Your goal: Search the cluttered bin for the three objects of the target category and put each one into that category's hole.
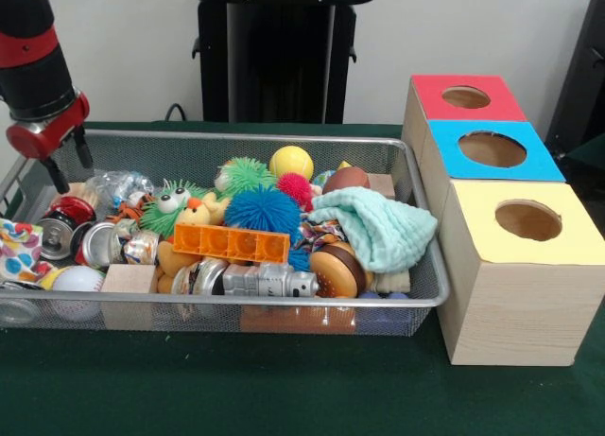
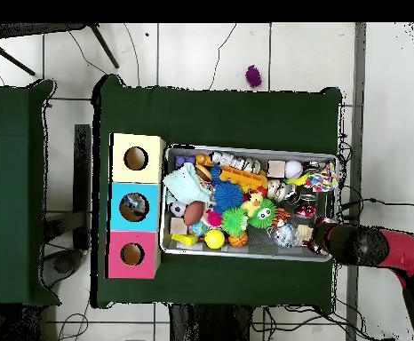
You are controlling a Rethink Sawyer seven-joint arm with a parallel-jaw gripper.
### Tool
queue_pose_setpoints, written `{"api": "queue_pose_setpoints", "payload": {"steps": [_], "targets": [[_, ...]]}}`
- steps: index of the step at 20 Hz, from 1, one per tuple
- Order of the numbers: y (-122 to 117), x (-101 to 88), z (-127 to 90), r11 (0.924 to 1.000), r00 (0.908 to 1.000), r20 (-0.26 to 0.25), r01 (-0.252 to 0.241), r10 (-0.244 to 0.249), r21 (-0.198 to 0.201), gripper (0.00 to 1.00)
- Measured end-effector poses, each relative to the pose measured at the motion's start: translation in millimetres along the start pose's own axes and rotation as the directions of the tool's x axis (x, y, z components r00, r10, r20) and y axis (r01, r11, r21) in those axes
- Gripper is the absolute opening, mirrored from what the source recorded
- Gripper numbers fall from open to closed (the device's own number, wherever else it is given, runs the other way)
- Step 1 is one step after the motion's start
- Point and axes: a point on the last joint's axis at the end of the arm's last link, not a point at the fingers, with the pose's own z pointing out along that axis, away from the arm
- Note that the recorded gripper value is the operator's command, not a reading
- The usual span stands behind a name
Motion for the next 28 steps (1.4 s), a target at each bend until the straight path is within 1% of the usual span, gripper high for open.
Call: {"api": "queue_pose_setpoints", "payload": {"steps": [7,10,12,16,18,20,28], "targets": [[6,-4.0,9,0.9994,0.9999,0.01,0.01,-0.009,-0.033,1.0],[11,-9.2,18,0.9985,0.9996,0.024,0.014,-0.012,-0.053,1.0],[15,-16.5,28,0.9973,0.999,0.041,0.018,-0.015,-0.072,1.0],[13,-20.6,29,0.9967,0.999,0.042,0.021,-0.018,-0.079,1.0],[14,-23.8,30,0.9953,0.9989,0.039,0.028,-0.025,-0.093,1.0],[15,-25.9,31,0.9947,0.9988,0.04,0.031,-0.027,-0.098,1.0],[16,-30.5,37,0.9936,0.9985,0.041,0.041,-0.036,-0.105,1.0]]}}
